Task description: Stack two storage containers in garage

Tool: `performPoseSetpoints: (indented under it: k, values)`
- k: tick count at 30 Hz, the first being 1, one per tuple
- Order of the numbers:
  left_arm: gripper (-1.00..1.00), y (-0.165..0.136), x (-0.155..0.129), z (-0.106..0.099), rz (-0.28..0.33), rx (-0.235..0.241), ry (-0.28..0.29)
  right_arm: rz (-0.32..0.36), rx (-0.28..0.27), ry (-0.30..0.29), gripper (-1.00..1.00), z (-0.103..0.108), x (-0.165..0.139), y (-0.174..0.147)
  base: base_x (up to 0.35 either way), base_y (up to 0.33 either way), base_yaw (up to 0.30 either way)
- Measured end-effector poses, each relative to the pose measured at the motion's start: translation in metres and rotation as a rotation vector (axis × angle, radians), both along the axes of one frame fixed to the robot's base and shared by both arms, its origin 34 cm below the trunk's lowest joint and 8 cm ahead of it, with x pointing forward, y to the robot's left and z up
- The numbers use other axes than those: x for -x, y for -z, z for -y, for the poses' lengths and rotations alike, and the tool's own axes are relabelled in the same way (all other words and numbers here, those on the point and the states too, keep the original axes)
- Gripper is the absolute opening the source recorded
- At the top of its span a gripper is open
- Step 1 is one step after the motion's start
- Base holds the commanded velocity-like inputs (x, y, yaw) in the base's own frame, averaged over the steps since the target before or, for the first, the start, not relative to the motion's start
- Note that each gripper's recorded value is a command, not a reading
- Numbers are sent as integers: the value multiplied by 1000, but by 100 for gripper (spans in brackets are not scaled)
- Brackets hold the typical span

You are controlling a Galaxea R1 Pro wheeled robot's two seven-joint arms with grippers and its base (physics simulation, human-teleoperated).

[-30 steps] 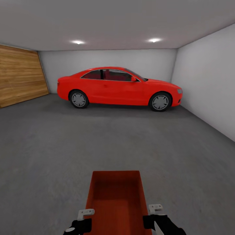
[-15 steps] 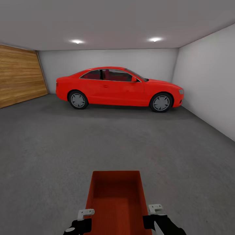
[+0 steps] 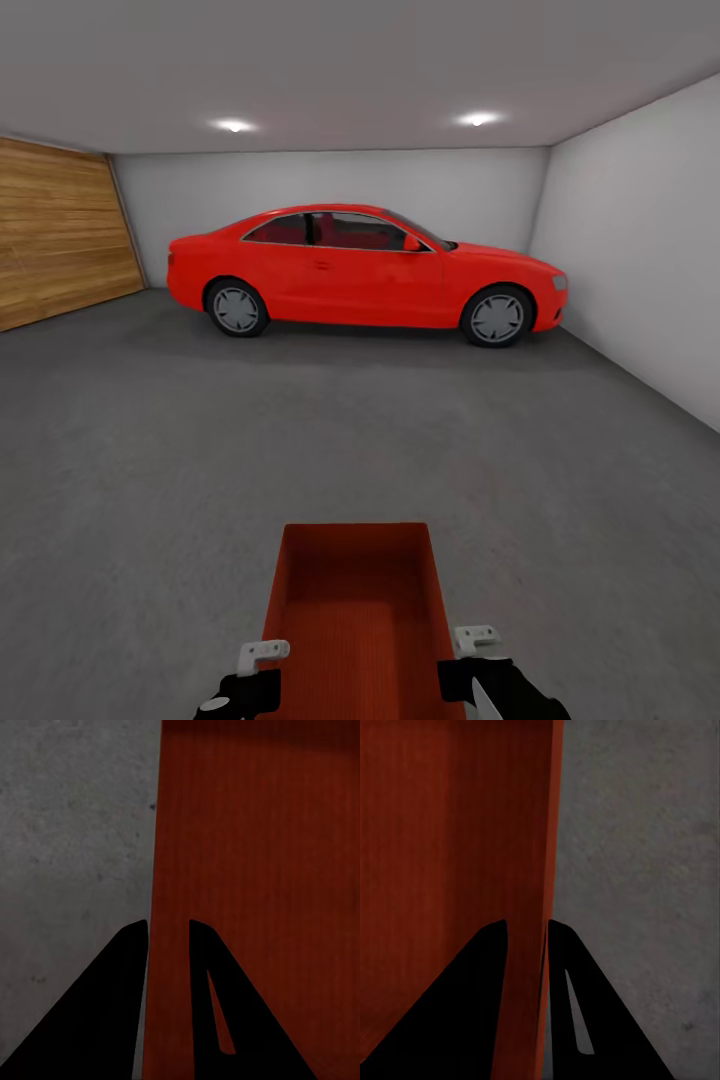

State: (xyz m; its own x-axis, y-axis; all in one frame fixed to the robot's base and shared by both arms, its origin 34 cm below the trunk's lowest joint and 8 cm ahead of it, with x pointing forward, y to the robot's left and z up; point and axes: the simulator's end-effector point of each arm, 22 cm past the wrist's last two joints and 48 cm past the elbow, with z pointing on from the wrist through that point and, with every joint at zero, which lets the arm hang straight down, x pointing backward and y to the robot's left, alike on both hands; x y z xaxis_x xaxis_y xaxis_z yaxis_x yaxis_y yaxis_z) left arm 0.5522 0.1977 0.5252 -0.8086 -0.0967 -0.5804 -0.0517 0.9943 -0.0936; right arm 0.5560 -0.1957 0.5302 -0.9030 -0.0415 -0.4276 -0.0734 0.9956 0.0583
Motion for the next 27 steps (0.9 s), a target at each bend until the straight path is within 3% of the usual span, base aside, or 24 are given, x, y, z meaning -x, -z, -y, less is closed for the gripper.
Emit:
performPoseSetpoints:
  k: [27]
  values:
    - [-100, 0, 0, 0, 0, 0, 0, 0, 0, 0, -100, 0, 0, 0, 242, 0, 0]
